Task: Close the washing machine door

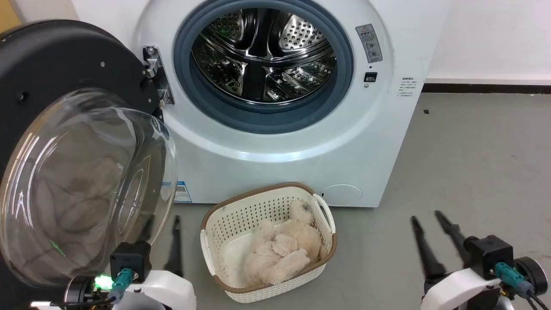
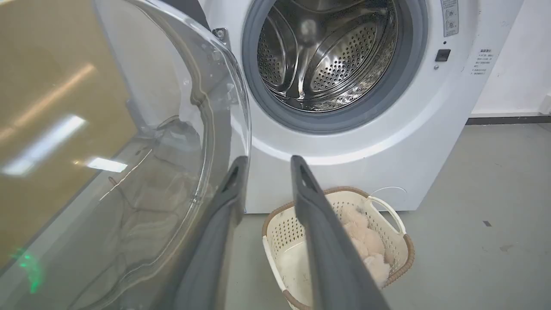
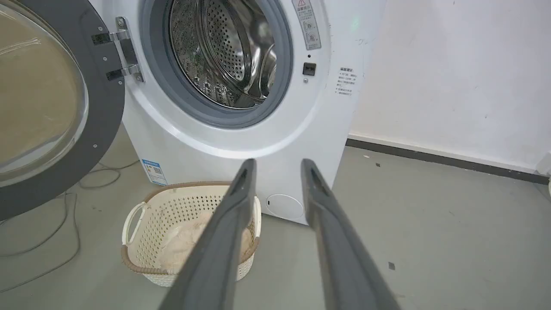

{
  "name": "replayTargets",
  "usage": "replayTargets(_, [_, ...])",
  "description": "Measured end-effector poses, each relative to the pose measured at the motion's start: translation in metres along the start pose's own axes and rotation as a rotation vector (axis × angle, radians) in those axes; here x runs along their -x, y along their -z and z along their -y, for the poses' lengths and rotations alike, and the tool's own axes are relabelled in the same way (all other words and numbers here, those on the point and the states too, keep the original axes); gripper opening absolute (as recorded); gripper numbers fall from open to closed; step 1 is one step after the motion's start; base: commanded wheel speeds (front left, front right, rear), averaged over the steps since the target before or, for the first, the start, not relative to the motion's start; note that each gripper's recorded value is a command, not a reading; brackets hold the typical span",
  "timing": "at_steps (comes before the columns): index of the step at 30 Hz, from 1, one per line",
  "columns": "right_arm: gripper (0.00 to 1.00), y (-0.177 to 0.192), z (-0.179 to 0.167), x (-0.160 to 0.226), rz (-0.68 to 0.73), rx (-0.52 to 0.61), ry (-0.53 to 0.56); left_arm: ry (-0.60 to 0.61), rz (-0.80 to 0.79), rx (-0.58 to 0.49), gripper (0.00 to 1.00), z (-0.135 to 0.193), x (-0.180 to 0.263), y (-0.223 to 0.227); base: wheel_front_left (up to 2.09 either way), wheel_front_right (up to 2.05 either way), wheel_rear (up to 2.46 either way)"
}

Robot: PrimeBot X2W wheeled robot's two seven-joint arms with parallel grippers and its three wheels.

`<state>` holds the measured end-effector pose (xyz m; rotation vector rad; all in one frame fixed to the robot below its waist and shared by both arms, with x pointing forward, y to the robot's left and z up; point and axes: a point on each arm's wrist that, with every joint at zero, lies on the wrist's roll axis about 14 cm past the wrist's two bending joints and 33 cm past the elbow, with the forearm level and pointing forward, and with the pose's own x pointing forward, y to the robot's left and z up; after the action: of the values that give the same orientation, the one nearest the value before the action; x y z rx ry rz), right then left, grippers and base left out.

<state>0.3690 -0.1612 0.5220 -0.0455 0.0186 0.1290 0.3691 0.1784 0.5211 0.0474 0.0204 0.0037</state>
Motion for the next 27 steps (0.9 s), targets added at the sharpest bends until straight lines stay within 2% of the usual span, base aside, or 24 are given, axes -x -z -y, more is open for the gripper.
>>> replayTargets(27, [1.0, -0.008, -0.016, -0.006, 0.051, -0.03, -0.048, -0.029, 0.044, 0.008, 1.0, -0.007, 0.007, -0.006, 0.0, 0.0, 0.0])
